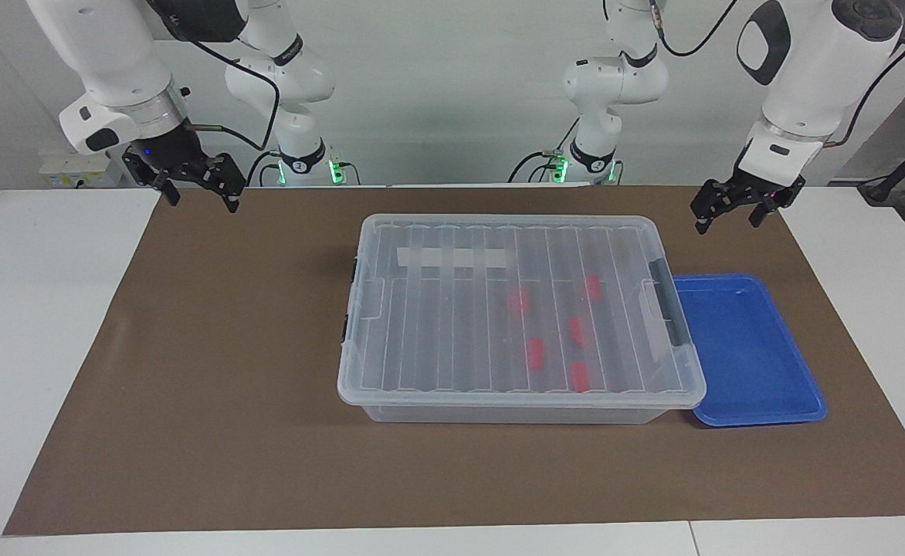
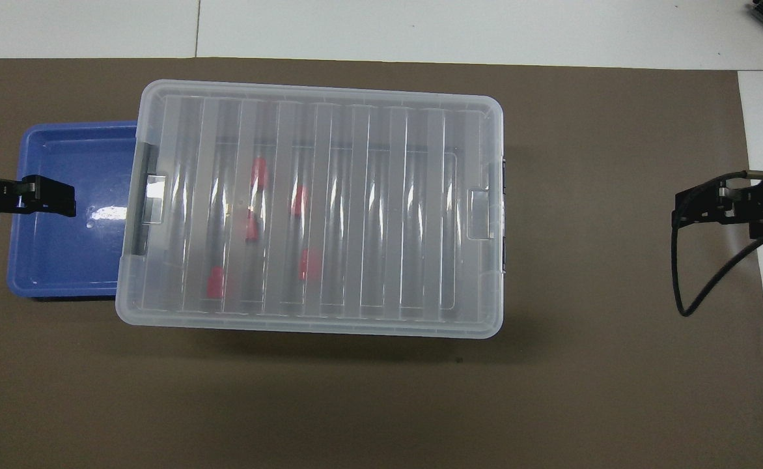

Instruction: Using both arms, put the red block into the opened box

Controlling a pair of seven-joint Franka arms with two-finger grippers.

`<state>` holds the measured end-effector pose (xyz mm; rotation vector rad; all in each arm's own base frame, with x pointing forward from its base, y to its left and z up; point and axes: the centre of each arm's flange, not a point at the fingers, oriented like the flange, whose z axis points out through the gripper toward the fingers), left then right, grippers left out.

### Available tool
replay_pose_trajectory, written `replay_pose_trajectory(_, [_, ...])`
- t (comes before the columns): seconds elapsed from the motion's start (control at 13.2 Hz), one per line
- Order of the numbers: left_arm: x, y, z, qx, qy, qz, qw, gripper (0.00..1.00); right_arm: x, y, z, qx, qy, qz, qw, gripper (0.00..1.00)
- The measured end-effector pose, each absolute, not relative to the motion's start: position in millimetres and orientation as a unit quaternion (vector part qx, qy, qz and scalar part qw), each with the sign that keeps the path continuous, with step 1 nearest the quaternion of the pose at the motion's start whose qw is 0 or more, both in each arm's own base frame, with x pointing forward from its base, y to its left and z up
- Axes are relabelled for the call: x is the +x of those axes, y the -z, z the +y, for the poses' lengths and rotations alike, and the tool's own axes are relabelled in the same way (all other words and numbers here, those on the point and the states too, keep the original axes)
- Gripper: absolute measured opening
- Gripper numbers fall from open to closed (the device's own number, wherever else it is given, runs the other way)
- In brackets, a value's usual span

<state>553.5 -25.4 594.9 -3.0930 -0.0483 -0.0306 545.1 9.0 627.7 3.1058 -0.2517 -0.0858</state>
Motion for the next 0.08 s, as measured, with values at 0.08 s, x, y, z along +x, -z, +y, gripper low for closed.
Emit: replay_pose_trajectory(0.08, [553.5, -594.9, -25.4, -1.0, 0.01, -0.016, 0.024, 1.0, 545.1, -627.2, 9.0, 0.996, 0.028, -0.081, 0.012, 1.0])
